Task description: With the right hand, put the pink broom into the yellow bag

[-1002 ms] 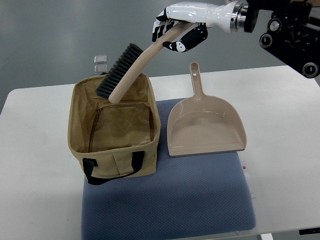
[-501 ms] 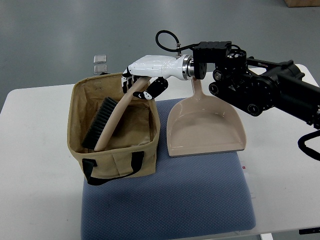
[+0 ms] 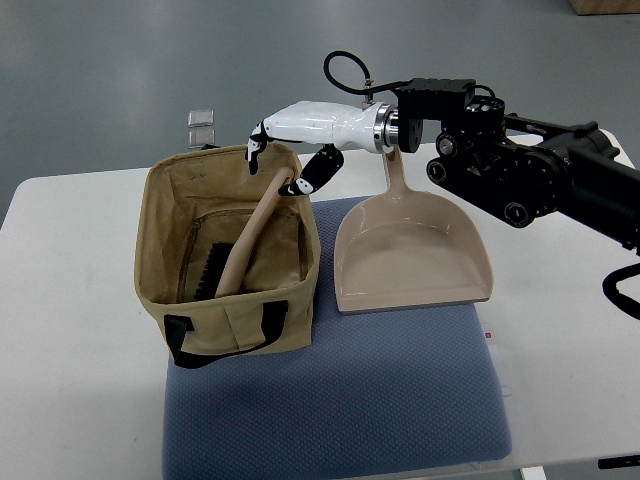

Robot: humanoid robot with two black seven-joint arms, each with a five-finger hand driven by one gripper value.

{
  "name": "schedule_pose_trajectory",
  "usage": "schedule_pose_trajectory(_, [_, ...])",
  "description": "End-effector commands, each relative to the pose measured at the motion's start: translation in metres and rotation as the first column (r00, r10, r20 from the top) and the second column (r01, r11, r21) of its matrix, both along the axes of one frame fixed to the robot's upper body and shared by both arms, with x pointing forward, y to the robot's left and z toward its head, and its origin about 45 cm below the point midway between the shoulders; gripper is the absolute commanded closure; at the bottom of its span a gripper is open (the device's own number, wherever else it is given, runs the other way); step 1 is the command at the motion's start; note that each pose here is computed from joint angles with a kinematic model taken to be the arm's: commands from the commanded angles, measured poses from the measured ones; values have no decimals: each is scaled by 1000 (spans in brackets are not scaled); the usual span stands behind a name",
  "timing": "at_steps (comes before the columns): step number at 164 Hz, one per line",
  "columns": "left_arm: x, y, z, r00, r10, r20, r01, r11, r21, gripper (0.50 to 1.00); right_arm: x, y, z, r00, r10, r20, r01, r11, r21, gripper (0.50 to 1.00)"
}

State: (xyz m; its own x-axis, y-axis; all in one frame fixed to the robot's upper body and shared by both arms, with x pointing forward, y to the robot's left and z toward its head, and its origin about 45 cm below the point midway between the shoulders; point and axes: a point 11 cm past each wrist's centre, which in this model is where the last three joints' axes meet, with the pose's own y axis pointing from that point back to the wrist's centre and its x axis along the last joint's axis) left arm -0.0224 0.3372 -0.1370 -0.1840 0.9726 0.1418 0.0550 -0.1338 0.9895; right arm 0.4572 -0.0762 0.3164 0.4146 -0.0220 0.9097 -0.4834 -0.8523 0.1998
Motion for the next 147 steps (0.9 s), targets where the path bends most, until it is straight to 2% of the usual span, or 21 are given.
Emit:
schedule_pose_trajectory(1, [0, 0, 0, 1000, -1, 0, 1, 1000, 0, 500, 7, -13, 12, 998, -47, -30, 50, 993, 106, 748])
schedule_pose_trajectory(36, [0, 0, 0, 1000, -1, 0, 1, 1000, 0, 500, 20, -70, 15, 965, -185, -184, 244, 888, 390, 746])
schedule_pose_trajectory(64, [0, 0, 0, 1000, 0, 0, 0, 1000, 0, 500, 22, -125, -7, 888, -248, -387, 445, 674, 590, 732])
schedule_pose_trajectory(75, [0, 0, 0, 1000, 0, 0, 0, 1000, 0, 500, 19, -149, -25, 838, -264, -478, 539, 538, 648, 730])
schedule_pose_trajectory(111, [0, 0, 0, 1000, 0, 0, 0, 1000, 0, 500, 19, -195, -61, 701, -262, -664, 713, 208, 670, 716])
schedule_pose_trajectory(125, [0, 0, 0, 1000, 0, 0, 0, 1000, 0, 500, 19, -209, -74, 655, -261, -710, 751, 122, 649, 715])
schedule_pose_trajectory(147, [0, 0, 0, 1000, 0, 0, 0, 1000, 0, 500, 20, -218, -78, 632, -221, -743, 765, 20, 644, 715])
